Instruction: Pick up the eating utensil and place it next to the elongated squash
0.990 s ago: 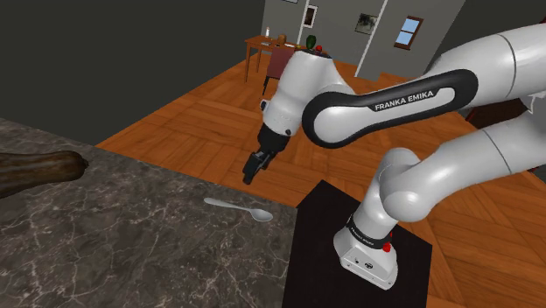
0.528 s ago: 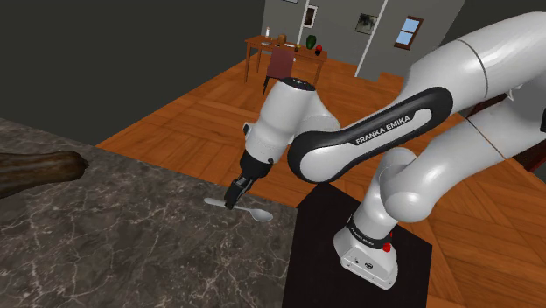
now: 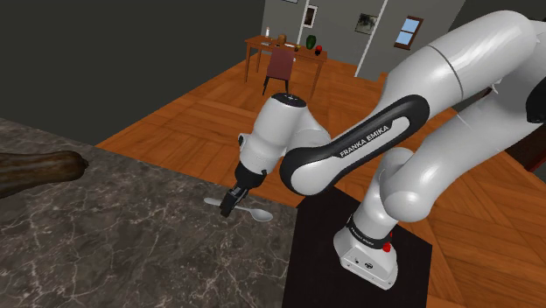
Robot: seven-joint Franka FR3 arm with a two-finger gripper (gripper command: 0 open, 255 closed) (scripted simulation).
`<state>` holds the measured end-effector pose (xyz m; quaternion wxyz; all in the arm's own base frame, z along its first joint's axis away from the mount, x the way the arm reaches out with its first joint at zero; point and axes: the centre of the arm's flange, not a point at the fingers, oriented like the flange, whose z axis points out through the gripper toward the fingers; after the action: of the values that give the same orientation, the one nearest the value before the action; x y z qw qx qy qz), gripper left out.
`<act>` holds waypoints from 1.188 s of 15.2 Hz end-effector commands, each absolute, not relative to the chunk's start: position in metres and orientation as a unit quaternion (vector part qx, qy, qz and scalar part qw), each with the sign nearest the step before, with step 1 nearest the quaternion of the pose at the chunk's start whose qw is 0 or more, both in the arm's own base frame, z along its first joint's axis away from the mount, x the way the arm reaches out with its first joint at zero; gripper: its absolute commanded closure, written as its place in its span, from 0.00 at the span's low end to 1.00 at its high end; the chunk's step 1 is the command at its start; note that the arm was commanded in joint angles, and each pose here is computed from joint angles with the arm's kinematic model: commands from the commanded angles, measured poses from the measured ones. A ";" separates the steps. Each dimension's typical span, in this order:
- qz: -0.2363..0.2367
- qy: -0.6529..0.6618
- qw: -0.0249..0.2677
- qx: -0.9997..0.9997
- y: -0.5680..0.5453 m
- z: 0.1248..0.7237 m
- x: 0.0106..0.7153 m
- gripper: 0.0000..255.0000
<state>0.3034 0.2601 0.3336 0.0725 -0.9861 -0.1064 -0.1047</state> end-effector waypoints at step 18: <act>-0.105 -0.106 0.073 -0.986 0.260 0.349 0.304 1.00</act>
<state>0.3041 0.2602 0.3449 0.0727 -0.9861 -0.1064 -0.1051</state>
